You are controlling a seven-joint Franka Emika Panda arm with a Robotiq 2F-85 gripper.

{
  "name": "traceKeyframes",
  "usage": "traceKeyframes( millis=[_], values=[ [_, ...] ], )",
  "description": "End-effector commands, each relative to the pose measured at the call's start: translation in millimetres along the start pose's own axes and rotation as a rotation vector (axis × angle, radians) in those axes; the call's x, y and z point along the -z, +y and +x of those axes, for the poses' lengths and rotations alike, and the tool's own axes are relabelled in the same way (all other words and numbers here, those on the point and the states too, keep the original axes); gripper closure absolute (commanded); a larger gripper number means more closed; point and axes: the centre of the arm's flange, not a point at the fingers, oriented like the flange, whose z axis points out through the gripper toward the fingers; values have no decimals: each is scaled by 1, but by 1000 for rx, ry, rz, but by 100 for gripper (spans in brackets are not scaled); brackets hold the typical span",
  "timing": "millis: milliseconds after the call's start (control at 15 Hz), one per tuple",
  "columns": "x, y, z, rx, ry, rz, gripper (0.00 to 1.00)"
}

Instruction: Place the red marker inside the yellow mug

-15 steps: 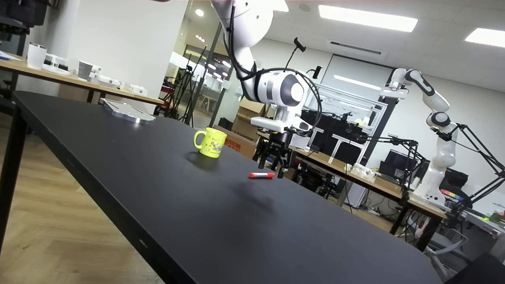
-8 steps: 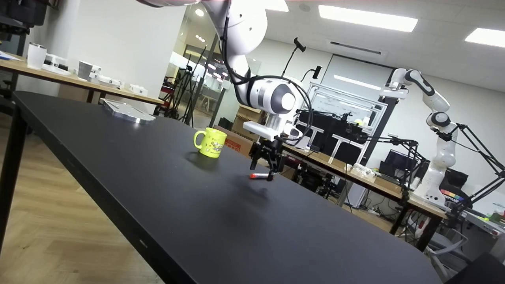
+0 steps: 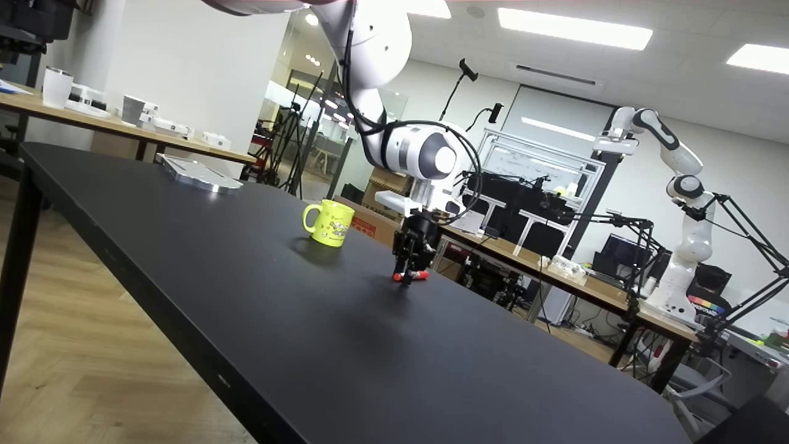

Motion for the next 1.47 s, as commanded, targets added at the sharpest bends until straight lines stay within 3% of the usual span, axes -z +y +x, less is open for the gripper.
traceKeyframes(
  millis=[0, 133, 400, 933, 1133, 1400],
  values=[
    [-6, -17, 11, -152, -9, -28, 88],
    [0, -22, 8, -194, -32, -22, 99],
    [31, -37, 5, -241, -72, 26, 95],
    [147, -78, 7, -334, -167, 255, 95],
    [180, -82, 9, -395, -267, 344, 95],
    [190, -88, 3, -459, -439, 390, 95]
  ],
)
